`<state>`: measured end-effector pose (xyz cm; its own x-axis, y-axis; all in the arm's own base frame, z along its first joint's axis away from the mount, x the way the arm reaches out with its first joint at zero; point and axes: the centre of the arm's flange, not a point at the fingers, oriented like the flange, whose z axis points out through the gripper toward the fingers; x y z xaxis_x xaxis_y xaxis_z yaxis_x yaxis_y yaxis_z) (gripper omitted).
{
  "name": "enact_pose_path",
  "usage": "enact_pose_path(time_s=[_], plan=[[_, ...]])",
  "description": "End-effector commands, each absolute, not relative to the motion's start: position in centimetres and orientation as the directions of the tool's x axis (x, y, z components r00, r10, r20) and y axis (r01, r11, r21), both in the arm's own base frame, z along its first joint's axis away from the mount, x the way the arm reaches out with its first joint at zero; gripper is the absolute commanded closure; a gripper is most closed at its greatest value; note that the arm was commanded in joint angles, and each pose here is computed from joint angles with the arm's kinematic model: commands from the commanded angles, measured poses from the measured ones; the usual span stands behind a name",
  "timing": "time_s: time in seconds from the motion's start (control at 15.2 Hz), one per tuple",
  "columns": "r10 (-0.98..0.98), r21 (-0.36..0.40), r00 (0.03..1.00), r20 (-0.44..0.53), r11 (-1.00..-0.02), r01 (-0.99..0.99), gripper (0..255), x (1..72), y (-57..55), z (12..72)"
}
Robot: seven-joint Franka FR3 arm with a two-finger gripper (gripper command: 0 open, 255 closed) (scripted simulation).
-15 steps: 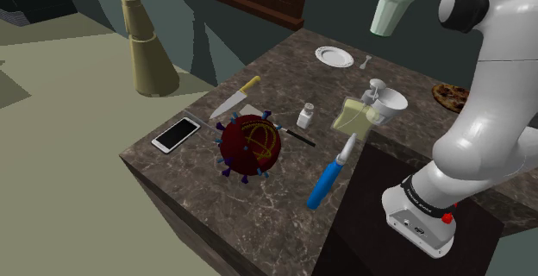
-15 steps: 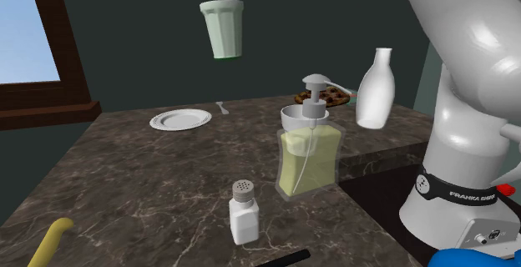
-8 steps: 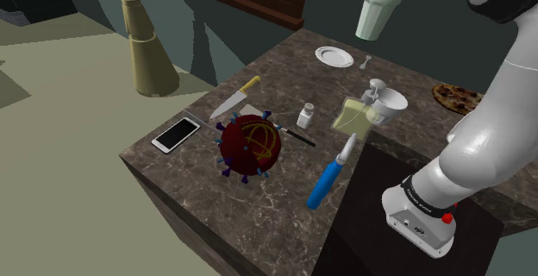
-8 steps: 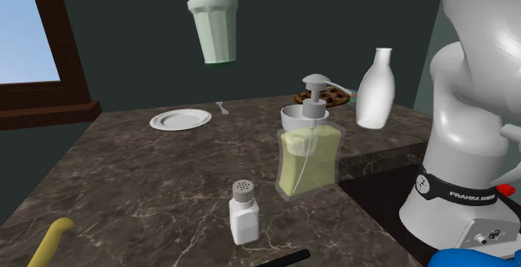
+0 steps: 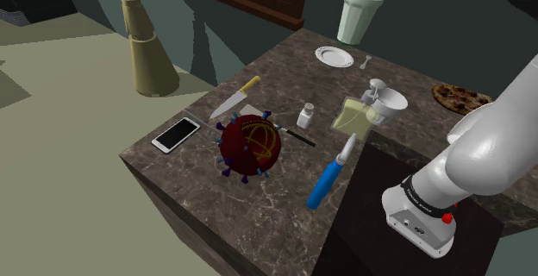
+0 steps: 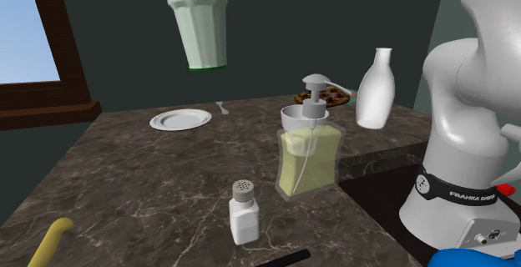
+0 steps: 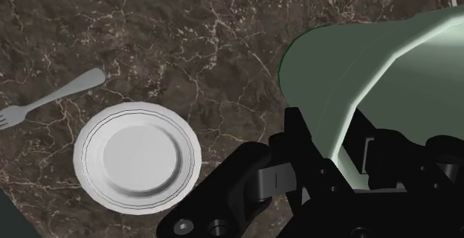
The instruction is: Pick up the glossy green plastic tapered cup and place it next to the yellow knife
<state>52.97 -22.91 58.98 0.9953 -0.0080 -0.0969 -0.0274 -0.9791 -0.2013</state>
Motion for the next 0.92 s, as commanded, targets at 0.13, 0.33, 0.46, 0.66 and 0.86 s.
enact_pose_path(time_s=[0.13,0.33,0.46,0.66,0.86], plan=[[-0.01,-0.201,0.995,-0.097,-0.979,-0.029,255,53.6,-17.7,59.1],[-0.01,-0.201,0.995,-0.097,-0.979,-0.029,255,54.0,-13.8,59.1],[-0.01,-0.201,0.995,-0.097,-0.979,-0.029,255,54.3,-11.1,59.1],[-0.01,-0.201,0.995,-0.097,-0.979,-0.029,255,54.8,-7.2,59.1],[-0.01,-0.201,0.995,-0.097,-0.979,-0.029,255,55.2,-3.3,59.1]])
